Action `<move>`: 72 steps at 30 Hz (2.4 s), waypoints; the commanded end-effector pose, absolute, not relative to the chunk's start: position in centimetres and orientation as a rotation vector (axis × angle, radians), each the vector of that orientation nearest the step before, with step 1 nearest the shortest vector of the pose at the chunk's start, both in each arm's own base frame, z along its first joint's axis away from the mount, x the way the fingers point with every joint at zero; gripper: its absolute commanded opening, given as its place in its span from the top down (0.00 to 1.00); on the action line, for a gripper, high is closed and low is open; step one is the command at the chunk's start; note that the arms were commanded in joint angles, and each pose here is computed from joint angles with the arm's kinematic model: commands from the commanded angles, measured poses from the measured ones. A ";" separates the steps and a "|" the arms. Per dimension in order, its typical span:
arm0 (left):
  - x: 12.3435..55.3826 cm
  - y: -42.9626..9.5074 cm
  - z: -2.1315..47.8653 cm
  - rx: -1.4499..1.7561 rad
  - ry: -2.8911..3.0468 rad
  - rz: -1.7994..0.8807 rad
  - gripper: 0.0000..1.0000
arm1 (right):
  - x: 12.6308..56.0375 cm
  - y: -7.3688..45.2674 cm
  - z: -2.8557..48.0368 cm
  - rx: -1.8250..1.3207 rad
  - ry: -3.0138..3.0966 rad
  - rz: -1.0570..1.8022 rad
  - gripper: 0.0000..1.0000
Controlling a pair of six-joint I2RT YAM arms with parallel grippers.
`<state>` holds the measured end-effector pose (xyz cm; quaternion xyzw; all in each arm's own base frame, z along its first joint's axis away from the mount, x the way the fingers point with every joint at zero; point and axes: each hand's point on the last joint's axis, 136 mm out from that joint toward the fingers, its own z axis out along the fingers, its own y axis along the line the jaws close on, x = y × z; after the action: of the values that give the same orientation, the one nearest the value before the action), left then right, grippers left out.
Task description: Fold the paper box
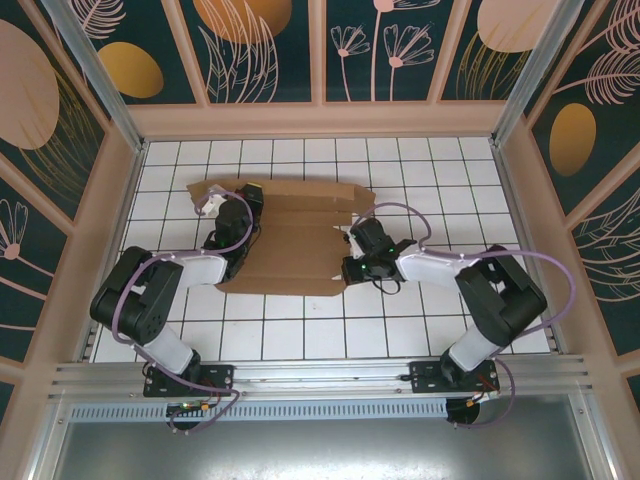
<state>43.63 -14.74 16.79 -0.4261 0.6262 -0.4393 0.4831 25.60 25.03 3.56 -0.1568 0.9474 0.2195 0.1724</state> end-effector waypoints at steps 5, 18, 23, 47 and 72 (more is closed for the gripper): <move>43.7 -15.3 15.5 -0.954 1.580 -1.037 1.00 | 30.1 25.2 15.5 -0.331 2.432 0.853 0.72; 44.2 -15.7 15.1 -0.960 1.598 -1.038 1.00 | 42.2 24.6 24.0 0.175 2.335 0.921 0.45; 44.2 -15.8 14.6 -0.982 1.616 -1.035 1.00 | 43.0 25.4 21.9 0.207 2.393 0.924 0.46; 43.7 -15.8 13.4 -1.006 1.664 -1.023 1.00 | 41.0 25.3 19.5 0.176 2.430 0.882 0.44; 43.6 -16.1 12.7 -1.015 1.698 -1.025 1.00 | 41.4 30.8 18.6 0.053 2.358 1.277 0.43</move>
<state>44.29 -15.82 16.46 -0.4063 0.6354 -0.4507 0.4776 40.35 28.57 15.96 0.0424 0.8920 0.3989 0.2084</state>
